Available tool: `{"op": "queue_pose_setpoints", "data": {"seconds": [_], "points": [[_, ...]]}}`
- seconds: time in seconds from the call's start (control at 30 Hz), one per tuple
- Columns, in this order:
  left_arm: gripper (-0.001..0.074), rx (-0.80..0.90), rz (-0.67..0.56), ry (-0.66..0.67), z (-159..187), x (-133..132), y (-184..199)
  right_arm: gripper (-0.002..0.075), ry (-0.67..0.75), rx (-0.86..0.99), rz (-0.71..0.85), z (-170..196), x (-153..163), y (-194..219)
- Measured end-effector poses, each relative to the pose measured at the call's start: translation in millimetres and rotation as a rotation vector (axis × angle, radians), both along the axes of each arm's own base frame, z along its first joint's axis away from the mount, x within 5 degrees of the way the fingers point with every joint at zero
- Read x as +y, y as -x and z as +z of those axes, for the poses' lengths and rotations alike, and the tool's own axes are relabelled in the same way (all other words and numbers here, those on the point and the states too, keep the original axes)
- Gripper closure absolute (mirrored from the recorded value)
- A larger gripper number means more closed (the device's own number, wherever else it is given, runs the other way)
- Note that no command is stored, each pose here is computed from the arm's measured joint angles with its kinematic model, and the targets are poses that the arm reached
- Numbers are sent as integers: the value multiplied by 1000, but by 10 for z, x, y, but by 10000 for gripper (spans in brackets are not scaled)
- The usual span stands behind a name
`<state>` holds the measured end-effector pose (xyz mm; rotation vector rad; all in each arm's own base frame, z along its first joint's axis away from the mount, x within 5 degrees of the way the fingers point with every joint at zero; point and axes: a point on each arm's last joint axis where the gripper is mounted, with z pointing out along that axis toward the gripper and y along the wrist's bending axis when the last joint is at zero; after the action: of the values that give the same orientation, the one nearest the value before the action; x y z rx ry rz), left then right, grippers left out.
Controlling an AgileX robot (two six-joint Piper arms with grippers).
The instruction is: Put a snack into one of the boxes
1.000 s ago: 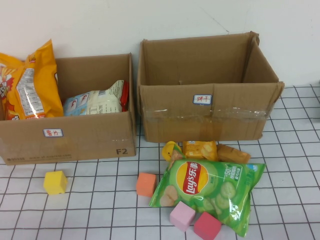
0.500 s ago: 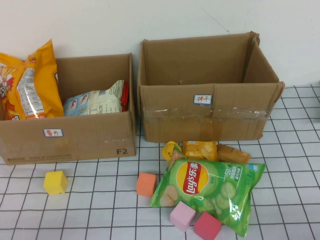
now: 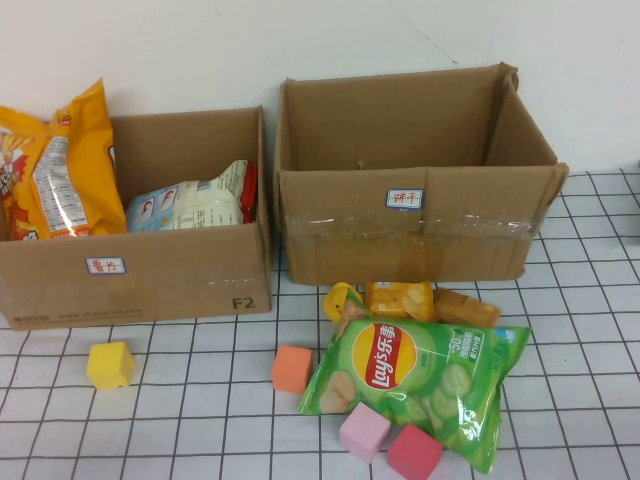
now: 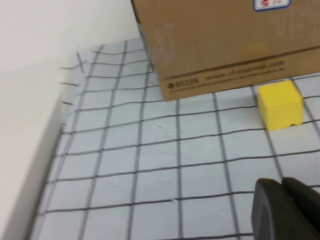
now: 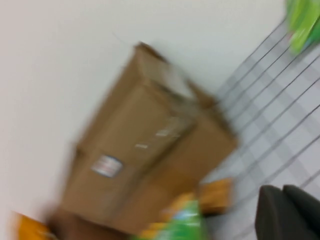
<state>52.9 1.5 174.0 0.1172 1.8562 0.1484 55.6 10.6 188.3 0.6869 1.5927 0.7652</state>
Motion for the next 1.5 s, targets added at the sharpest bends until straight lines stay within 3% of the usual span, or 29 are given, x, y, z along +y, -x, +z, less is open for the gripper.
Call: {"op": "queue_pose_setpoints", "data": {"seconds": [0.1, 0.2, 0.3, 0.4, 0.43, 0.5, 0.8, 0.9, 1.0, 1.13, 1.3, 1.5], "points": [[737, -24, 8, -25, 16, 13, -7, 727, -127, -6, 8, 18, 18, 0], [737, -91, 19, 59, 63, 3, -22, 727, -63, -20, 13, 25, 17, 0], [737, -206, 46, 316, 160, -13, -36, 727, 41, -40, 15, 32, 11, -2], [737, -282, 86, 673, 227, -17, -40, 727, 40, -67, -5, 57, -7, -5], [737, -301, 105, 873, 247, -19, -40, 727, 27, -76, -13, 67, -13, -6], [737, -313, 118, 1000, 260, -17, -40, 727, 56, -80, -10, 67, -12, -6], [737, -310, 133, 1209, 268, -26, -40, 727, 307, -68, 70, 26, 39, 2], [737, -302, 121, 1176, 280, -36, -38, 727, 345, -72, 75, 26, 40, 3], [737, -307, 24, 968, 516, -92, 8, 727, 370, -74, 79, 24, 41, 3], [737, -345, -135, 648, 1100, -192, 140, 727, 378, -71, 87, 20, 47, 4], [737, -143, -248, 503, 1573, -305, -19, 727, 387, -71, 90, 18, 48, 5], [737, 84, -357, 353, 1885, -358, -524, 727, 390, -66, 101, 12, 57, 7]]}}
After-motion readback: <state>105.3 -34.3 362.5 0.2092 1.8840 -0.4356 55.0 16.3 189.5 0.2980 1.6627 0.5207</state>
